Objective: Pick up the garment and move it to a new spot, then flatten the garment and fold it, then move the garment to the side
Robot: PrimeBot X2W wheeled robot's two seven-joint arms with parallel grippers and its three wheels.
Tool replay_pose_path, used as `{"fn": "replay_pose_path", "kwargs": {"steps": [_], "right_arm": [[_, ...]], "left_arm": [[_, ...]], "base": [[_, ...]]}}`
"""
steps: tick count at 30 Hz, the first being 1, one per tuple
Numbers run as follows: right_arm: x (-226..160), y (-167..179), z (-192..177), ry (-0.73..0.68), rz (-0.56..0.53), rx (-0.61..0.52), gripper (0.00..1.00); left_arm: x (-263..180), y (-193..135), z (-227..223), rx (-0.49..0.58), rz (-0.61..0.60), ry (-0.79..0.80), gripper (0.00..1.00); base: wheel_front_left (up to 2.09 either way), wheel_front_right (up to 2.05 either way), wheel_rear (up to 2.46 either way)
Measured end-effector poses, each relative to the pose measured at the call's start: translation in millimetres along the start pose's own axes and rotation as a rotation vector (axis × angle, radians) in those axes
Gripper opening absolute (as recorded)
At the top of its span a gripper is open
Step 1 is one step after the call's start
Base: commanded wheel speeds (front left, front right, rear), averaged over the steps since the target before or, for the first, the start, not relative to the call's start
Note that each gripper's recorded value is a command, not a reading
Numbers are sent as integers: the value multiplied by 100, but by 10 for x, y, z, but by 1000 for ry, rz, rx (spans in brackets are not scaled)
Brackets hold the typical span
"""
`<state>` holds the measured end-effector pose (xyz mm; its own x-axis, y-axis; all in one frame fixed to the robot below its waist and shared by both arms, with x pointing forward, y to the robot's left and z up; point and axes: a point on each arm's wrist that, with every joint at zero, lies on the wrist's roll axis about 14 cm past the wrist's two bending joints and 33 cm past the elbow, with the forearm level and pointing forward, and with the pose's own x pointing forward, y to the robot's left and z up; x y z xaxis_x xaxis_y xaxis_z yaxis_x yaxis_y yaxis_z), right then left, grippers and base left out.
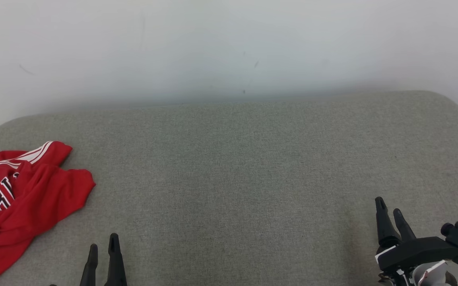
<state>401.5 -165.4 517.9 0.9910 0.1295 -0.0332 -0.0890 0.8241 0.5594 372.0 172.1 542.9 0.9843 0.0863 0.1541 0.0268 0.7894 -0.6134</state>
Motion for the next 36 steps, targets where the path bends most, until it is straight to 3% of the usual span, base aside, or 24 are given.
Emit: {"fn": "replay_pose_path", "kwargs": {"steps": [11,36], "right_arm": [[-6,259,-48,-17,75,-179,100],[-124,771,-243,-42,272,-454,100]], "left_arm": [[-24,-29,110,158,-21,-32,100],[-88,4,268,468,-35,-76,100]], "base": [[0,0,0],[0,0,0]]}}
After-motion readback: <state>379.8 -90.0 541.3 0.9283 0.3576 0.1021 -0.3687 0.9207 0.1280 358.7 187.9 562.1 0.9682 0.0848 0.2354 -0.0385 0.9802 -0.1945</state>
